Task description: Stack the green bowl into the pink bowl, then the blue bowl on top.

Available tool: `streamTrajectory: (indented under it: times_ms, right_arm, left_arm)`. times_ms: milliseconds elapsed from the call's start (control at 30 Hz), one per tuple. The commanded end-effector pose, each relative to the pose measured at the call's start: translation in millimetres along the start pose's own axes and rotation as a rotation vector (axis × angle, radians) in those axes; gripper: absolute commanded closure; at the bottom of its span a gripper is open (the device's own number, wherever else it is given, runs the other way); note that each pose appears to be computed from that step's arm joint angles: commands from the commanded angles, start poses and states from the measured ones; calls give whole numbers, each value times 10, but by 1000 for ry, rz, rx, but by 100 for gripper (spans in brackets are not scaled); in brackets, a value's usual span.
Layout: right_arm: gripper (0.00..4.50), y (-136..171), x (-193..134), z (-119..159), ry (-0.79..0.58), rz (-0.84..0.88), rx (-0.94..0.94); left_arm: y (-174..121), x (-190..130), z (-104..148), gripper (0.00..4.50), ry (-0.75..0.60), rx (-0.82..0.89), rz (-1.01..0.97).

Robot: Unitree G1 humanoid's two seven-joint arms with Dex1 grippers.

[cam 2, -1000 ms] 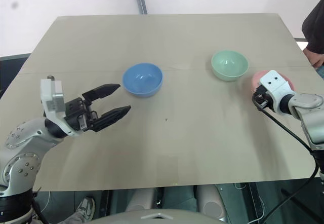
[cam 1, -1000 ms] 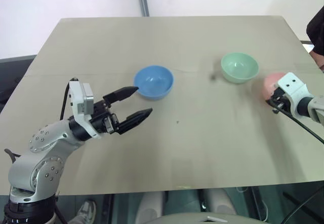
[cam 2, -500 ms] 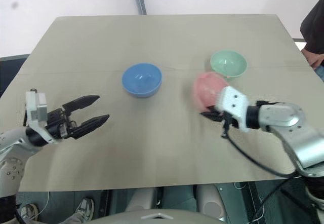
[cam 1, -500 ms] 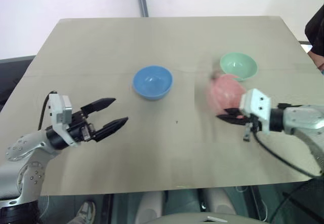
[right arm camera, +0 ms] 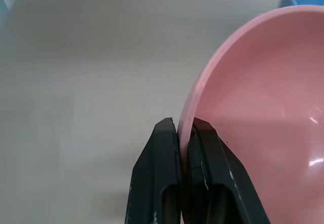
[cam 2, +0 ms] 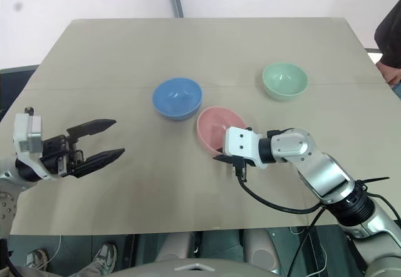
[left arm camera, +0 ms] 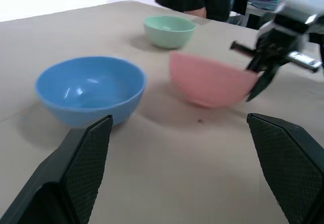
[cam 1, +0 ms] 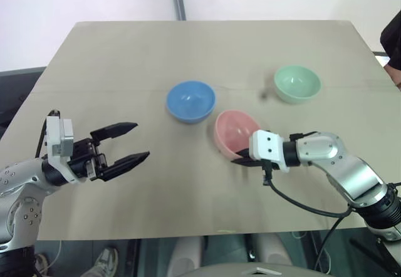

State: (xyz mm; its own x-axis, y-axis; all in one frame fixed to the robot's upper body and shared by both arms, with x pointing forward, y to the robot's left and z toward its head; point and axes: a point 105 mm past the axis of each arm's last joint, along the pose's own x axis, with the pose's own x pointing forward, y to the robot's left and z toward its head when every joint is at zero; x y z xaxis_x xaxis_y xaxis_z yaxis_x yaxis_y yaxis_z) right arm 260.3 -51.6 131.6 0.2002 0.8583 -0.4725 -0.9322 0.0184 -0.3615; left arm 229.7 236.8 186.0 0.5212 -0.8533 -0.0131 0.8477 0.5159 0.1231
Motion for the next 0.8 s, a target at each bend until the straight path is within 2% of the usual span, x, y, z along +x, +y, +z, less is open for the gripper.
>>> streamTrajectory:
  times_ms: [33, 133, 300, 400, 533, 700, 800]
  right_arm:
    - [440, -27, -106, 34, 5, -14, -59]
    - [440, -2, -166, -44, 54, -6, -80]
    - [440, 51, -161, -23, 58, 39, -74]
    - [325, 72, -140, 26, 39, 63, -51]
    - [176, -75, -249, 119, 1, -55, -23]
    - [176, -164, -610, 390, -136, -98, 156]
    - [176, -482, -806, 407, -155, -282, 189]
  left_arm:
    - [-51, 8, 124, 0, -33, 31, 1]
    - [-64, 18, 132, 0, -38, 26, 6]
    - [-43, 44, 140, 0, -47, 23, 11]
    - [-33, 70, 139, 0, -51, 24, 7]
    - [-30, 102, 142, 0, -58, 23, 1]
    - [-40, 123, 145, 0, -65, 20, 0]
    - [-59, 170, 148, 0, -79, 11, -5]
